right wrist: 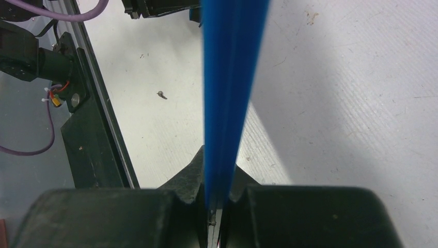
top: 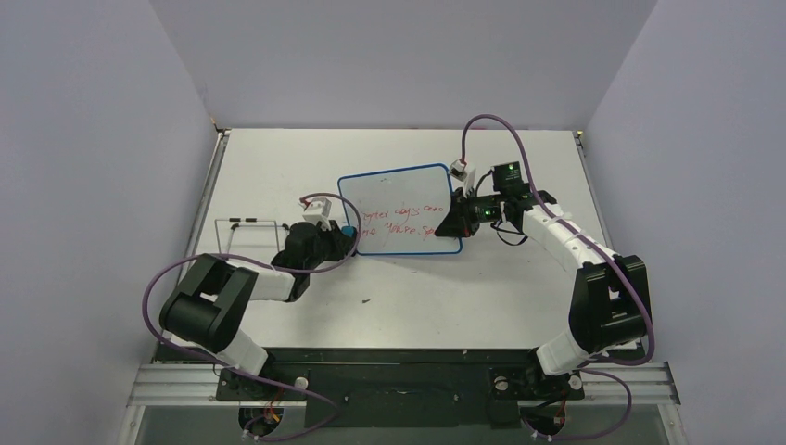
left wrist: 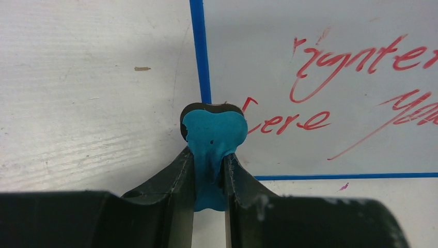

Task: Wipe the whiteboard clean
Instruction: Erase the whiteboard at the whiteboard stand.

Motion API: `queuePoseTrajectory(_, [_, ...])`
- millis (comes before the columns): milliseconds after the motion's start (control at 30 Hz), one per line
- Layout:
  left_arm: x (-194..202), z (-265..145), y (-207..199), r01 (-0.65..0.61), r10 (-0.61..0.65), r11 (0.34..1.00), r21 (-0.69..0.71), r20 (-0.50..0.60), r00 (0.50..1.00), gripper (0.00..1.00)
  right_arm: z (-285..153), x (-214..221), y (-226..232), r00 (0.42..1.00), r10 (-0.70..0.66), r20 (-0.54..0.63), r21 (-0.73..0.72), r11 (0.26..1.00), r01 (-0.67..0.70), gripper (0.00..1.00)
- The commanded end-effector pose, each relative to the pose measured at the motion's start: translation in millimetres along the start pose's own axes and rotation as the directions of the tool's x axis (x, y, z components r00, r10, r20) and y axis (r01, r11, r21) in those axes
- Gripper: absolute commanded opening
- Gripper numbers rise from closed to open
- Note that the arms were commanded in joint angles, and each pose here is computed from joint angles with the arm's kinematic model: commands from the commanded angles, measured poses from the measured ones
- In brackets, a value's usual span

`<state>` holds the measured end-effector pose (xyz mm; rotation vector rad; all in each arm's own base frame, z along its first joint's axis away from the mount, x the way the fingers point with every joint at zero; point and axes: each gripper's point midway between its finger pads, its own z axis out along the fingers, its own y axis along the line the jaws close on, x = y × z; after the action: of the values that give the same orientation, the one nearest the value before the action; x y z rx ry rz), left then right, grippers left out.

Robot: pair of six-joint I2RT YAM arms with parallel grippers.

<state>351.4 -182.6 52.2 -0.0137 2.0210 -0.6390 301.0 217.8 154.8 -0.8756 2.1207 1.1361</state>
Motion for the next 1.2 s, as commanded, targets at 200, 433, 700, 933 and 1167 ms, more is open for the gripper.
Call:
queuePoseTrajectory(200, [-67.8,11.9,-19.9,-0.014,0.008,0.999,0.049,0.116,0.993,0.00,-2.1,-8.6,19.0,0.997,-0.071,0.027,-0.064,0.995,0.073,0.00])
queuePoseTrajectory(433, [-82.2,2.4,-16.6,0.037,-0.047,0.996,0.081,0.134,0.990,0.00,-1.6,-8.3,13.4,0.998,-0.054,0.029,-0.035,0.998,0.055,0.00])
queuePoseTrajectory(700, [-78.5,-27.9,-4.9,0.051,-0.057,0.998,0.044,0.147,0.987,0.00,-0.5,-11.0,3.0,0.998,-0.025,0.051,0.019,1.000,0.025,0.00])
queuePoseTrajectory(933, [-63.2,-13.4,-31.1,-0.073,0.067,0.995,0.064,0.094,0.993,0.00,0.0,-12.3,2.7,0.998,-0.020,0.059,0.024,1.000,0.019,0.00])
queuePoseTrajectory(1167, [-69.7,12.8,-41.3,-0.107,0.109,0.994,-0.025,0.134,0.985,0.00,-0.7,-12.1,2.7,0.998,-0.017,0.061,0.021,1.000,0.016,0.00])
